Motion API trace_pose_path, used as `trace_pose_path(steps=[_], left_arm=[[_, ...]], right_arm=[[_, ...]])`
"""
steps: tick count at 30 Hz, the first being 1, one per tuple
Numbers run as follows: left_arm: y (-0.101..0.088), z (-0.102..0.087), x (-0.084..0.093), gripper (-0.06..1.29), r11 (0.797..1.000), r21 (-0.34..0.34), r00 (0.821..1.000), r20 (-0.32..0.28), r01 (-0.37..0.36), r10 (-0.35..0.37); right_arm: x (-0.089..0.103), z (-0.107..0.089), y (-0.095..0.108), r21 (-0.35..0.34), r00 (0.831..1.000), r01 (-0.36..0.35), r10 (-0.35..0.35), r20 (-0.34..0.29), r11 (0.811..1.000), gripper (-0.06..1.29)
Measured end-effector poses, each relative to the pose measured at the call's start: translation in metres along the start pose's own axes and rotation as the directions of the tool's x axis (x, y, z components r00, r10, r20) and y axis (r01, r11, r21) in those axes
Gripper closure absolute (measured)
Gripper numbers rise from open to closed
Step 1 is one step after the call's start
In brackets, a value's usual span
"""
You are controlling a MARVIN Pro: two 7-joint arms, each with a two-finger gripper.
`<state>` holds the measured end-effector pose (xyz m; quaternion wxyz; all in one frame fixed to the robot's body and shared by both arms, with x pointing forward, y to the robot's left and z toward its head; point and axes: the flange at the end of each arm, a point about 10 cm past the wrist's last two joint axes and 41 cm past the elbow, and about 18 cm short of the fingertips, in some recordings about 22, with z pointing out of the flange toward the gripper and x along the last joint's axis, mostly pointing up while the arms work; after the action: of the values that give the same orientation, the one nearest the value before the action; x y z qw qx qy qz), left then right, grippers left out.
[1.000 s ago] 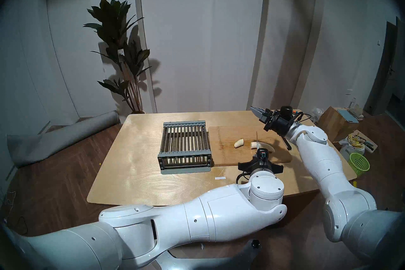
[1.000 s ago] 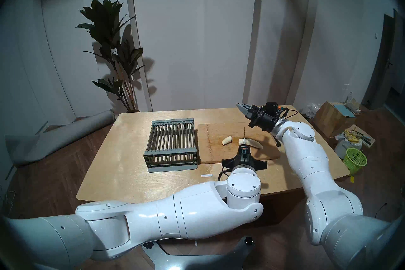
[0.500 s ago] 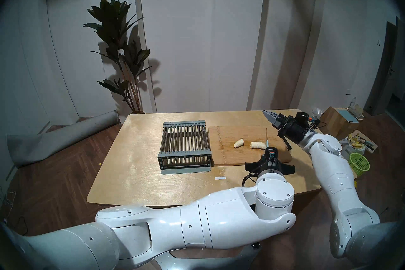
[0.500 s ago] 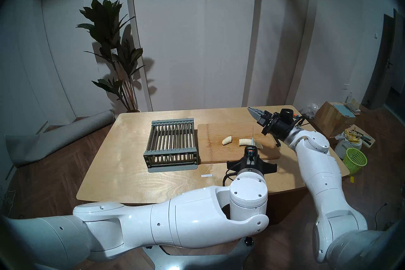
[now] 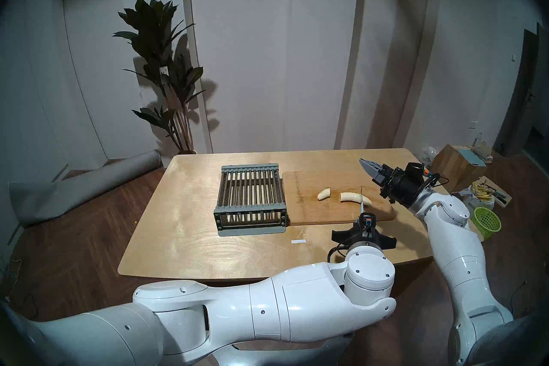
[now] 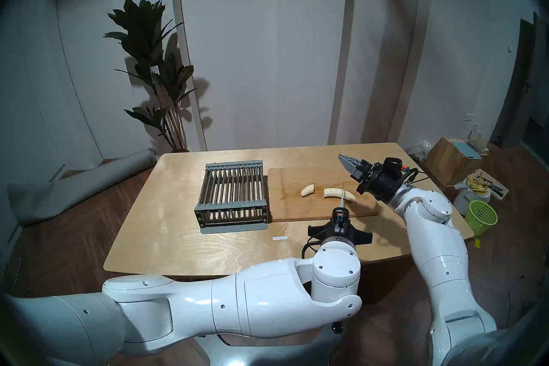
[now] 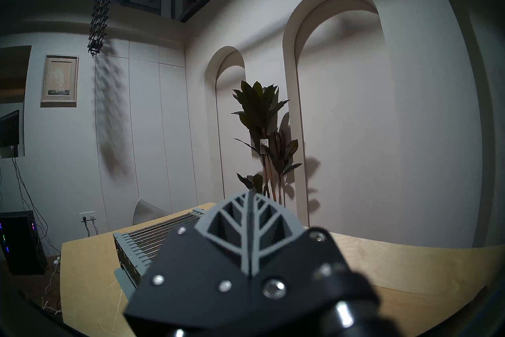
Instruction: Cut the banana into four pieces on the cutting board
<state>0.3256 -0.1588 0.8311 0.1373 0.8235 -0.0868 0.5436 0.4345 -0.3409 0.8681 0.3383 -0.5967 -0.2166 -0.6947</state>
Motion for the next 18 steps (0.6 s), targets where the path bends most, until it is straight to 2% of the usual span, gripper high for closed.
trace_pose_path(steps=[9, 18], left_arm=[[-0.007, 0.019, 0.011, 1.26, 1.0, 0.017, 1.0, -0.023, -0.004, 0.004], [-0.005, 0.02, 0.007, 1.26, 1.0, 0.005, 1.0, -0.002, 0.005, -0.005]], right_arm=[[-0.001, -0.002, -0.007, -0.041, 1.0, -0.009, 0.01, 0.019, 0.999, 1.26], [-0.016, 0.008, -0.012, -0.053, 0.997, -0.016, 0.02, 0.075, 0.998, 1.26]])
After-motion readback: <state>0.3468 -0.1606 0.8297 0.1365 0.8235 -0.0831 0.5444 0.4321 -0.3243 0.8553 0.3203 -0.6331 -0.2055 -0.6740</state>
